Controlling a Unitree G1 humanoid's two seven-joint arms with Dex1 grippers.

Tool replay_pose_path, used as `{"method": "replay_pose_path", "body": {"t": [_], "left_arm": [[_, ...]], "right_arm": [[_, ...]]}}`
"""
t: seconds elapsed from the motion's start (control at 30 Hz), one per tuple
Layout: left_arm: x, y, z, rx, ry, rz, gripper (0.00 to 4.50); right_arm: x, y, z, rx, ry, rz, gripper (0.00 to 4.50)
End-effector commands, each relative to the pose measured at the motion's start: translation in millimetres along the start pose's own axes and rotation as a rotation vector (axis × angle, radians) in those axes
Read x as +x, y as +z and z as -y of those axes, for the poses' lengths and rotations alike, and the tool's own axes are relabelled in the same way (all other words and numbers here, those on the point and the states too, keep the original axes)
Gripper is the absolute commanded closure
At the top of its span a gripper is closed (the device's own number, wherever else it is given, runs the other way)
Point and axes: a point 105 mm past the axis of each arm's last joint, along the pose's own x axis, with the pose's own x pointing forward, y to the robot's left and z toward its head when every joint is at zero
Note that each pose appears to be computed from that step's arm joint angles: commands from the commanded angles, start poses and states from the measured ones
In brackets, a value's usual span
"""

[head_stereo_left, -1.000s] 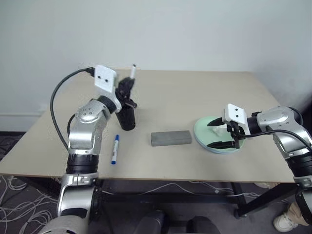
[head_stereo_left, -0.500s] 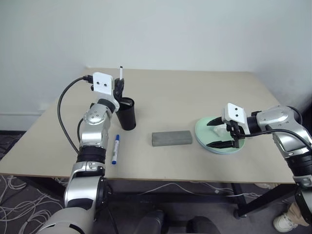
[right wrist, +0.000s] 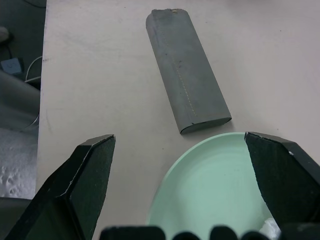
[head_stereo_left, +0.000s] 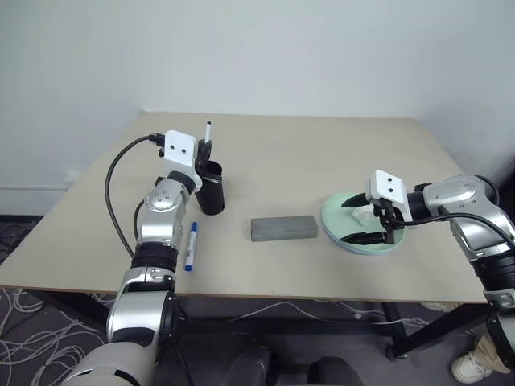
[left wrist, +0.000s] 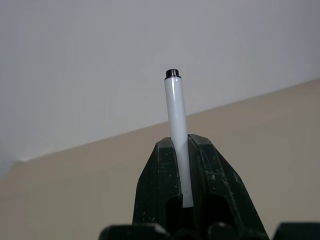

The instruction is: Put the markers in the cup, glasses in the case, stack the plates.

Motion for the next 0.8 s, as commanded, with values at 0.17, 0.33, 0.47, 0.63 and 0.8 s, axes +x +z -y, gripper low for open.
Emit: {"method": "replay_pose_path", "body": {"t": [0.17, 0.33, 0.47, 0.63, 0.8], "left_arm": [[-2.8, 8.8, -2.2, 0.020, -0.009, 0.030, 2.36], [-8.2, 15.7, -3.5, 0.018, -0.013, 0.045, 0.68], [-13.3, 30.1, -4.1, 0.034, -0.019, 0.067, 0.02], [-23.7, 55.0, 0.4, 0.052, -0.067, 0.080, 0.02], [-31.2, 78.1, -1.7, 0.005, -0.063, 0.049, 0.02]], "right_arm": [[-10.1, 14.9, 12.8, -0.045, -0.053, 0.021, 0.00], [-15.6, 21.2, 16.5, -0.014, -0.055, 0.069, 0.00], [-22.6, 27.8, 23.0, 0.020, -0.070, 0.139, 0.00], [-38.4, 43.5, 27.9, 0.062, -0.056, 0.280, 0.00], [-49.2, 48.8, 32.2, 0.070, -0.059, 0.349, 0.00]]}}
